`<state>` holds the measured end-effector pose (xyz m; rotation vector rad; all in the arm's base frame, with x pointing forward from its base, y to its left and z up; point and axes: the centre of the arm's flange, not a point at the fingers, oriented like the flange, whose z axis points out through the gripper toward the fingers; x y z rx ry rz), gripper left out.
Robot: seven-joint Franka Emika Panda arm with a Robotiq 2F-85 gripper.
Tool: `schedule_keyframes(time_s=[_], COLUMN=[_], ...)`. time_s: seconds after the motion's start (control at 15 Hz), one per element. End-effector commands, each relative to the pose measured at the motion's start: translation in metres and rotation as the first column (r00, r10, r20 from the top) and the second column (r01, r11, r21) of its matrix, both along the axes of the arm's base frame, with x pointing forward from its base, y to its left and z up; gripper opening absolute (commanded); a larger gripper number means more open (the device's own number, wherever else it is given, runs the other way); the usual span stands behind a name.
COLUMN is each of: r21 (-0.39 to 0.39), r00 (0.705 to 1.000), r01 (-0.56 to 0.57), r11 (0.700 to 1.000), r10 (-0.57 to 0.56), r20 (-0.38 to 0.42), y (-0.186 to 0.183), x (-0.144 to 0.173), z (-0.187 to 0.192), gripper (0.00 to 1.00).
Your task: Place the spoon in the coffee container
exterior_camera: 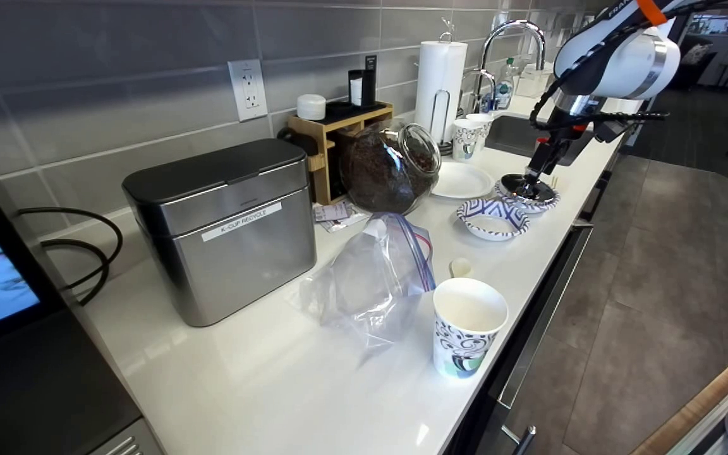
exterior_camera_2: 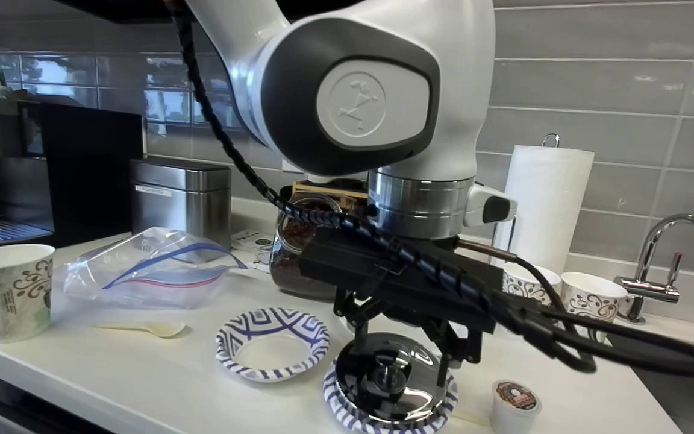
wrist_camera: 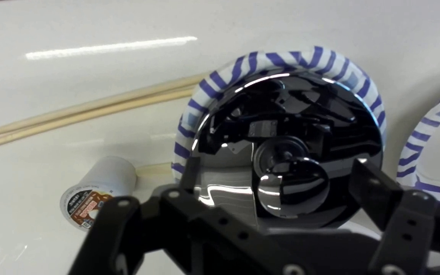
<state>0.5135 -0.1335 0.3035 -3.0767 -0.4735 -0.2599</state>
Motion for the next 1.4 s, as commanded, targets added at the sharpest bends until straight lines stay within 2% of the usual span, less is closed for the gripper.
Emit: schedule_keyframes(time_s=[0.0,0.07,0.4,0.53,0.87,1.33], r21=[0.021,0.024,0.032,0.031,0.037,0.055], r00=[1.0,1.0,0.999,0.998,0.997,0.981], r01=[-0.013,-0.014,-0.046,-0.056,-0.077,-0.13], r11=[1.0,1.0,0.998,0.998,0.996,0.99], r10=[0.013,0.013,0.045,0.055,0.076,0.12], r20=[0.008,0.009,0.012,0.014,0.029,0.154], y=[-0.001,0.0,0.013,0.016,0.02,0.029], x=[0.006,0.007,0.011,0.012,0.009,-0.001], z=[-0.004,-0.004,-0.007,-0.007,0.007,0.062], gripper=[0.75,0.72,0.32,0.21,0.21,0.21])
